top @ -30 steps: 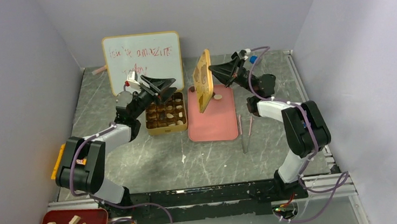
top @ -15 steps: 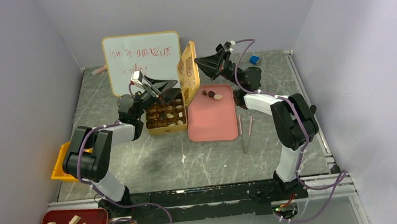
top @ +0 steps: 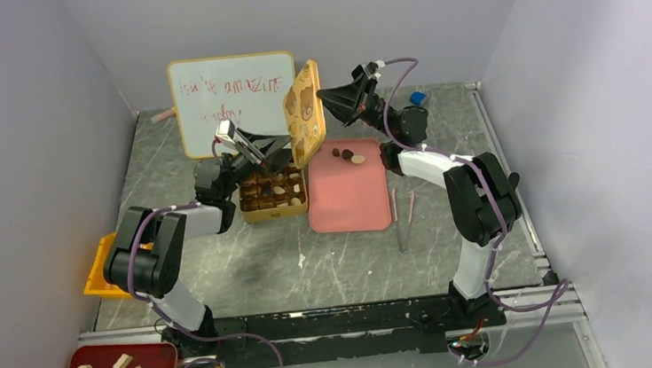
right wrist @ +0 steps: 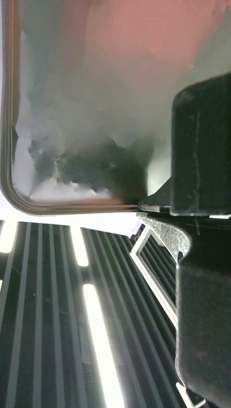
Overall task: Pack the chocolate
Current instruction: Pick up the box lid from the center of the board.
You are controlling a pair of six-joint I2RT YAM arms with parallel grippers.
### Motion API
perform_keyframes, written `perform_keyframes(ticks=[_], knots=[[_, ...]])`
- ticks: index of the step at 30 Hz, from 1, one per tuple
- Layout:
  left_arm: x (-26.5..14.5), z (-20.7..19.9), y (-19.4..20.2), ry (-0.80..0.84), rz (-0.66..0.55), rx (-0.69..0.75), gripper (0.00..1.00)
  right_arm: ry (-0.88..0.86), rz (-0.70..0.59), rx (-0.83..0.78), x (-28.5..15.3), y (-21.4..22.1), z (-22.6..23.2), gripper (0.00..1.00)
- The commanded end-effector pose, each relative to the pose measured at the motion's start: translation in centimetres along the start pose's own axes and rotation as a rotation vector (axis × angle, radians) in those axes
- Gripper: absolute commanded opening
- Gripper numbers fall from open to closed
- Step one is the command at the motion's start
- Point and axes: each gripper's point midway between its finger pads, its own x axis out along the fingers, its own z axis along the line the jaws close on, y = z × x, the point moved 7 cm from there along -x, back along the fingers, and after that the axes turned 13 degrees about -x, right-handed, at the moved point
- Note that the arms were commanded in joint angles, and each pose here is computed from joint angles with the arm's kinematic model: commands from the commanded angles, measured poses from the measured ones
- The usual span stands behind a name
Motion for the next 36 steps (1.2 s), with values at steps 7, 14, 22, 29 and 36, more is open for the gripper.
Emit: perform_keyframes(ticks=[7,14,22,29,36], knots=[[-0.1,0.2,0.0,0.027,-0.006,0.041,0.76,-0.301,0.107,-0.077,-0.6,2.6,7.3,0.00],[0.3,0.1,0.1,0.043,-0.003,0.030,0.76,-0.314,0.107,-0.045,-0.4,3.6,6.7,0.00],[0.6,-0.3,0.2,0.094,-0.002,0.001,0.76,-0.314,0.105,0.005,-0.1,5.3,5.4,0.00],[-0.1,-0.7,0.4,0.177,-0.012,-0.067,0.75,-0.286,0.083,0.034,-0.6,6.2,4.3,0.00],[-1.3,-1.1,1.0,0.263,-0.003,-0.133,0.67,-0.249,0.062,0.042,-1.5,6.1,3.4,0.00]])
